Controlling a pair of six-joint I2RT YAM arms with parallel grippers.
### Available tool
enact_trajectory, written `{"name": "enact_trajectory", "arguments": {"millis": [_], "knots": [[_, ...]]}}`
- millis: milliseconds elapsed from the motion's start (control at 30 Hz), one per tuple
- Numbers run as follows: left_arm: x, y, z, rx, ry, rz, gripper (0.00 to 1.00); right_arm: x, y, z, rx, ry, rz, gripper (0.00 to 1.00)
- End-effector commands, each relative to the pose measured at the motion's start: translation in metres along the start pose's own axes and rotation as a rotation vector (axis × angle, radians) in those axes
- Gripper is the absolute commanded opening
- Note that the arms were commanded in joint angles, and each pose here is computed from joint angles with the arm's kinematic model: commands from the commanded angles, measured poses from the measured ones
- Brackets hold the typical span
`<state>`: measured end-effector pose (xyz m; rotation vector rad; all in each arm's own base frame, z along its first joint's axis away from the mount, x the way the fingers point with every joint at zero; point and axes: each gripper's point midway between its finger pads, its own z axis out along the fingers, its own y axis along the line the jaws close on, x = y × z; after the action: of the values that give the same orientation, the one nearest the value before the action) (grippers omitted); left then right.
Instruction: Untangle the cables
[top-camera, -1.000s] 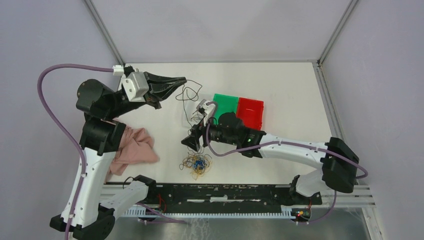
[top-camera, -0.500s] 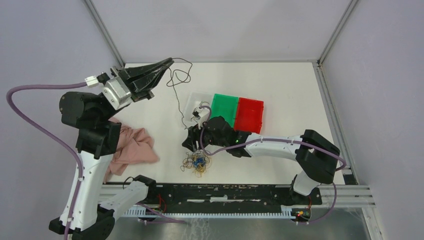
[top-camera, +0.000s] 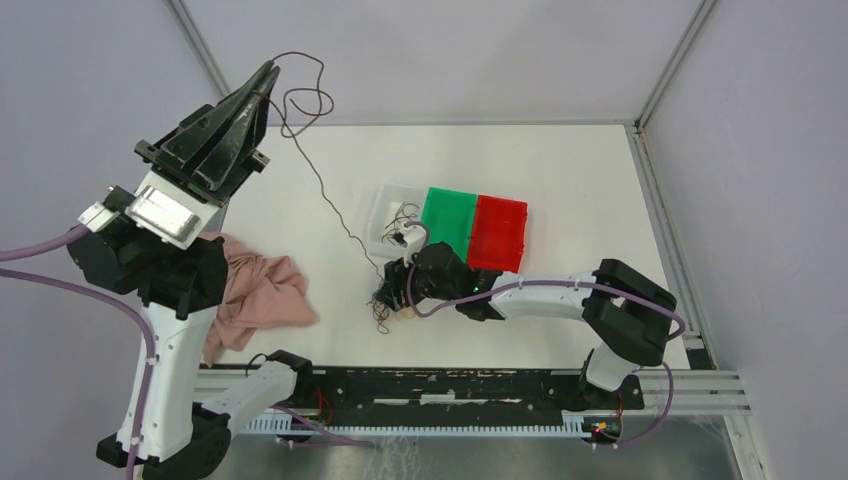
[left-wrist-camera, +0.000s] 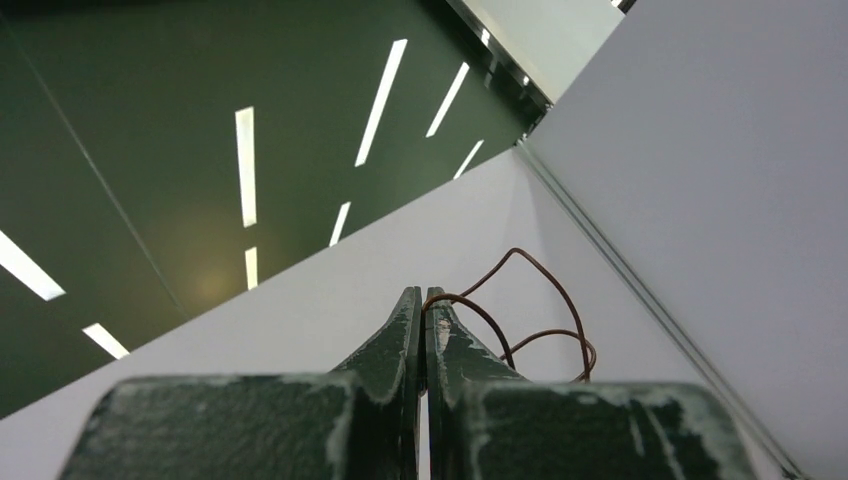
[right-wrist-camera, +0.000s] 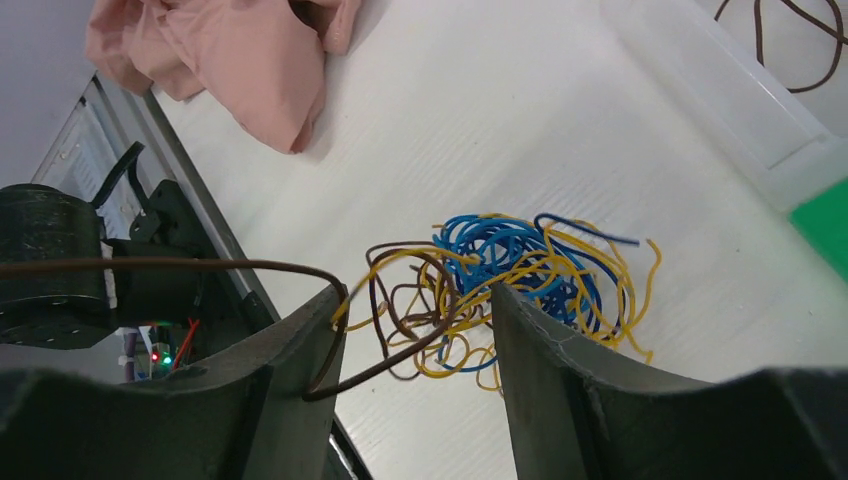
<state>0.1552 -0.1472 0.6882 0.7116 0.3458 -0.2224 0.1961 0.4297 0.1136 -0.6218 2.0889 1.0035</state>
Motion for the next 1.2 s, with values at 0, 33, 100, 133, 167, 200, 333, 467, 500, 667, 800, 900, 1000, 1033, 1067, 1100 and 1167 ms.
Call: {"name": "enact_trajectory", "arguments": {"millis": [0,33,100,133,167,200,333,467,500,667,800,900,1000,1033,1067,1100,1167], "knots": [[-0.041,0.028,0.008,-0.087,-0.114,0.104,0.03,0.002,-0.009,0.004,0.04,-0.026,0.008,0.6],[-0.043,0.029,0.01,-0.09,-0.122,0.109,0.03,0.006,-0.013,0.005,0.05,-0.019,0.008,0.61],[-0.047,0.033,0.011,-0.101,-0.138,0.123,0.03,0.015,-0.019,0.006,0.071,0.0,0.007,0.6],[-0.049,0.036,0.012,-0.111,-0.145,0.138,0.03,0.018,-0.022,0.007,0.078,0.005,0.006,0.6],[-0.054,0.04,0.012,-0.13,-0.164,0.155,0.03,0.022,-0.025,0.007,0.086,0.011,0.009,0.6],[-0.058,0.045,0.012,-0.152,-0.179,0.173,0.03,0.026,-0.028,0.007,0.092,0.016,0.011,0.6],[-0.068,0.065,0.014,-0.24,-0.209,0.24,0.03,0.04,-0.036,0.006,0.109,0.034,0.021,0.6],[-0.07,0.073,0.02,-0.255,-0.207,0.283,0.03,0.054,-0.044,0.002,0.119,0.049,0.036,0.6],[-0.069,0.074,0.021,-0.256,-0.21,0.294,0.03,0.059,-0.046,0.0,0.123,0.055,0.039,0.59],[-0.104,0.101,0.023,-0.37,-0.314,0.417,0.03,0.078,-0.06,-0.012,0.151,0.07,0.059,0.59],[-0.12,0.117,0.022,-0.451,-0.358,0.494,0.03,0.087,-0.067,-0.02,0.164,0.065,0.072,0.6],[-0.122,0.121,0.023,-0.468,-0.358,0.523,0.03,0.088,-0.068,-0.026,0.161,0.051,0.082,0.63],[-0.097,0.113,0.03,-0.402,-0.272,0.452,0.03,0.085,-0.066,-0.031,0.157,0.04,0.086,0.64],[-0.086,0.104,0.032,-0.357,-0.248,0.441,0.03,0.083,-0.065,-0.033,0.156,0.035,0.086,0.64],[-0.078,0.096,0.03,-0.323,-0.227,0.431,0.03,0.081,-0.064,-0.035,0.153,0.031,0.087,0.64],[-0.067,0.087,0.031,-0.28,-0.203,0.42,0.03,0.079,-0.063,-0.037,0.15,0.026,0.088,0.63],[-0.042,0.069,0.029,-0.205,-0.145,0.398,0.03,0.074,-0.061,-0.043,0.15,0.018,0.09,0.63]]}}
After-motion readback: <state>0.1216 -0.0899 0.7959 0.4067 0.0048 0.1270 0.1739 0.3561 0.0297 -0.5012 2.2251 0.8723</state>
